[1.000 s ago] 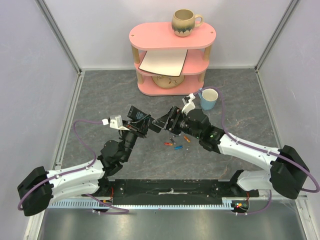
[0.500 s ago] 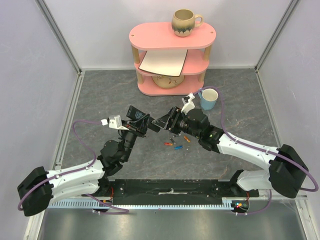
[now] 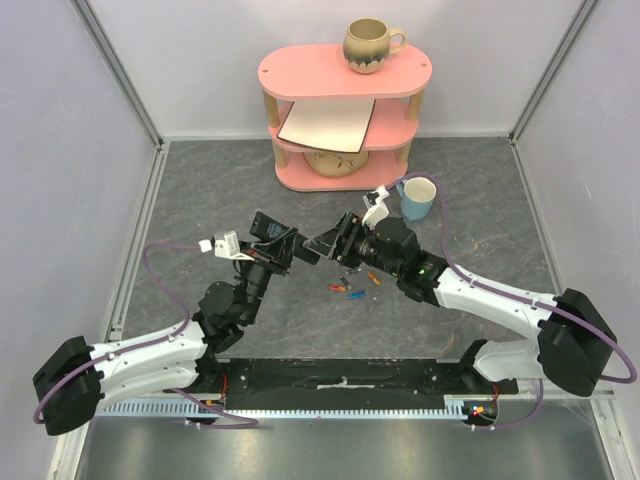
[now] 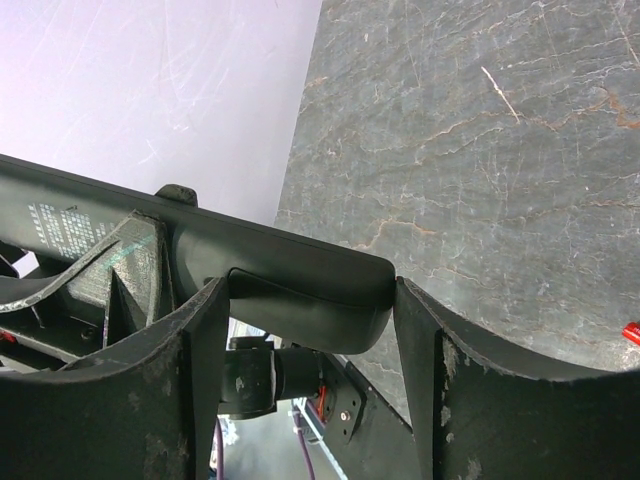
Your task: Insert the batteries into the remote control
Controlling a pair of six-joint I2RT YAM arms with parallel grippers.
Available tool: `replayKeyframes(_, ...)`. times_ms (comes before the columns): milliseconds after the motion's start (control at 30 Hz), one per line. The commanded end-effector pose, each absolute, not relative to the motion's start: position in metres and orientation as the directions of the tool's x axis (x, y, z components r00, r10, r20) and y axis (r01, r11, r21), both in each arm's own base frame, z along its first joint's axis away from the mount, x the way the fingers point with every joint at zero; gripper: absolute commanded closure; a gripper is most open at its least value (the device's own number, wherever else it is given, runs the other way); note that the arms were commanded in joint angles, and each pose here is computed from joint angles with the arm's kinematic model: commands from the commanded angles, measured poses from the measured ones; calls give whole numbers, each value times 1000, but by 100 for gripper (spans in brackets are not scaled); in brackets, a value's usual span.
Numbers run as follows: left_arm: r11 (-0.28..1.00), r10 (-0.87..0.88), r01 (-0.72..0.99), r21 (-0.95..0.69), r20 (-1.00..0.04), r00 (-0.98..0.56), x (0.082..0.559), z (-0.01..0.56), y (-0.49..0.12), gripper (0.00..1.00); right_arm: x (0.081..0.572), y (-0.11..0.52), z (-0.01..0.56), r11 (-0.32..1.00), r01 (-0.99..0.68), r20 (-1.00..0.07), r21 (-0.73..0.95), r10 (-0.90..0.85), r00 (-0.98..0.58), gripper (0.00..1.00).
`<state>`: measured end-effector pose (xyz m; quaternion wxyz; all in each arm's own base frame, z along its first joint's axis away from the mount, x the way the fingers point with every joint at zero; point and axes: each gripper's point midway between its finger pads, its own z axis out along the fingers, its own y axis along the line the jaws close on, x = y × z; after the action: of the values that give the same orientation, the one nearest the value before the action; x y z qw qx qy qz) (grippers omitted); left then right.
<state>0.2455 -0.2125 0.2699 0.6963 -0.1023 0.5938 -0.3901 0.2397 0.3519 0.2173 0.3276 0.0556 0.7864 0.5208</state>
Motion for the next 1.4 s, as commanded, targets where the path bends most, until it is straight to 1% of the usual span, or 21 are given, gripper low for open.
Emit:
replayKeyframes(0, 498, -812, 489, -716, -584, -28, 233, 309, -211, 98, 233, 354, 223, 424, -273, -455, 863, 421, -785, 81)
replayKeyframes(333, 461, -838, 479, -747, -544, -43, 233, 310, -208, 98, 230, 353, 227, 401, -286, -454, 870, 429, -781, 84)
replayKeyframes(467, 466, -832, 481, -743, -553, -46, 232, 309, -210, 98, 229, 352, 231, 395, -296, -459, 870, 429, -778, 82)
replayKeyframes(533, 492, -814, 476, -729, -579, -46, 234, 306, -212, 98, 229, 351, 231, 398, -292, -459, 870, 434, -775, 68)
replayKeyframes(567, 502, -806, 473, -725, -590, -48, 235, 304, -214, 98, 230, 349, 233, 397, -292, -459, 870, 440, -772, 52)
replayKeyframes(667, 547, -770, 464, -696, -636, -46, 237, 301, -217, 98, 231, 347, 236, 409, -283, -461, 867, 447, -766, 35)
replayKeyframes(833, 573, -750, 459, -679, -660, -39, 239, 298, -218, 98, 232, 346, 239, 429, -288, -477, 856, 440, -761, 22)
replayKeyframes(867, 575, -748, 460, -677, -662, -40, 239, 298, -219, 98, 232, 347, 241, 428, -293, -479, 855, 437, -761, 18)
replayKeyframes(967, 580, -741, 464, -669, -671, -41, 239, 297, -221, 98, 233, 348, 240, 438, -296, -486, 849, 429, -761, 15)
replayKeyframes(1100, 588, -731, 473, -657, -681, -38, 239, 299, -223, 98, 234, 350, 239, 449, -298, -492, 842, 415, -765, 14)
replayKeyframes(1367, 581, -724, 507, -637, -689, -36, 237, 306, -229, 98, 235, 356, 230, 470, -287, -488, 835, 389, -781, 17)
